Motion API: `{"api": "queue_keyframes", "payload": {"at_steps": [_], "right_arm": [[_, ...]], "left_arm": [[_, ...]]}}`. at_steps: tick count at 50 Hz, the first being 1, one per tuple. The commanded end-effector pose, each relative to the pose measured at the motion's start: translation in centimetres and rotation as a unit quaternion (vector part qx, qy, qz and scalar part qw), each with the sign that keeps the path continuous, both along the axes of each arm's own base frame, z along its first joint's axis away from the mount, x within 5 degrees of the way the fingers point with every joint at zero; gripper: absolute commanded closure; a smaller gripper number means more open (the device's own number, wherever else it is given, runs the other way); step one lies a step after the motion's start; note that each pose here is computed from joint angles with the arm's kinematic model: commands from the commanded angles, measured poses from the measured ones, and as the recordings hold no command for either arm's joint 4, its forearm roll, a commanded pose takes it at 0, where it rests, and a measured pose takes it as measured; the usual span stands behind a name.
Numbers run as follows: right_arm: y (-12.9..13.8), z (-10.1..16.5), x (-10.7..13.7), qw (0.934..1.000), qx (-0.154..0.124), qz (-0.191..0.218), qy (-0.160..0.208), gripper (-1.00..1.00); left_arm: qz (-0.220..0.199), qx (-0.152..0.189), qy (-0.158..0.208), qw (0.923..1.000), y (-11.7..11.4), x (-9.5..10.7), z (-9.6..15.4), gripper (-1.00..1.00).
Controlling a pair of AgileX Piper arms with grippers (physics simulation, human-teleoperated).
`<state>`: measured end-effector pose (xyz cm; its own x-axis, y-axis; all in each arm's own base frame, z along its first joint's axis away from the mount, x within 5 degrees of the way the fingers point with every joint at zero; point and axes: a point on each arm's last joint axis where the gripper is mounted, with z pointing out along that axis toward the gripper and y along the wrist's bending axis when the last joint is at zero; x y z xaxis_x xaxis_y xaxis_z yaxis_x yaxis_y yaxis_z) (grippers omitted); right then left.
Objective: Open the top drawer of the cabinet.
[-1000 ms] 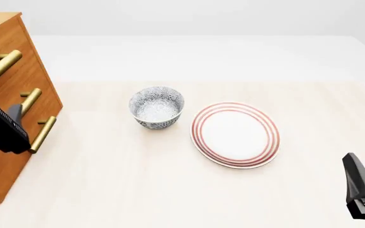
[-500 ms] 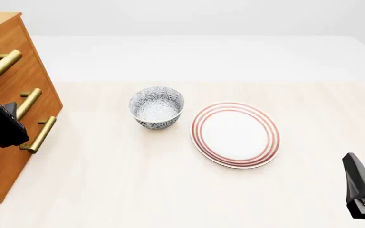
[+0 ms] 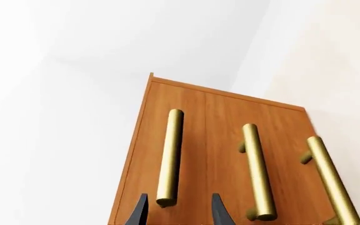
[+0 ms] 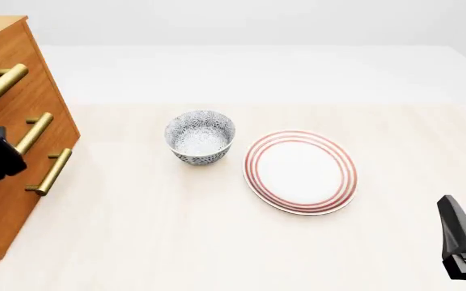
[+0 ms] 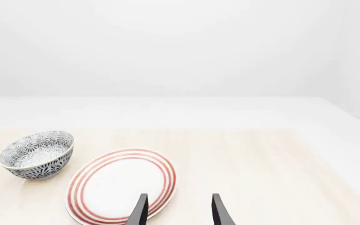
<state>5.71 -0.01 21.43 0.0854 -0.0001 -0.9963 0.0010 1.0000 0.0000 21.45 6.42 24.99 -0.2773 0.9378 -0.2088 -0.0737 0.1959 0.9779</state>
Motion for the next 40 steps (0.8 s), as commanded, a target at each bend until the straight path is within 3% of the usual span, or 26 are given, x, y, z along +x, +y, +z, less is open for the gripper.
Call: {"api": "queue_keyframes", "payload": {"at_steps": [1, 28, 29, 40], "right_arm": [[0.0, 0.0, 0.0, 1.0000, 0.000, 0.000, 0.000, -1.00], [0.0, 0.0, 0.0, 1.0000, 0.000, 0.000, 0.000, -1.00], [0.0, 0.0, 0.0, 1.0000, 0.000, 0.000, 0.000, -1.00], [0.0, 0.0, 0.0, 1.0000, 0.000, 0.000, 0.000, -1.00]], "left_arm": [[0.018, 0.001, 0.001, 0.9998, 0.9, 0.3, 0.1, -1.00], [0.020, 0.020, 0.007, 0.9996, 1.6, 1.9, 0.6, -1.00], [0.019, 0.022, 0.006, 0.9995, 1.5, 1.9, 0.5, 1.00], [0.009, 0.040, 0.010, 0.9991, 0.9, 1.6, 0.5, 1.00]]}}
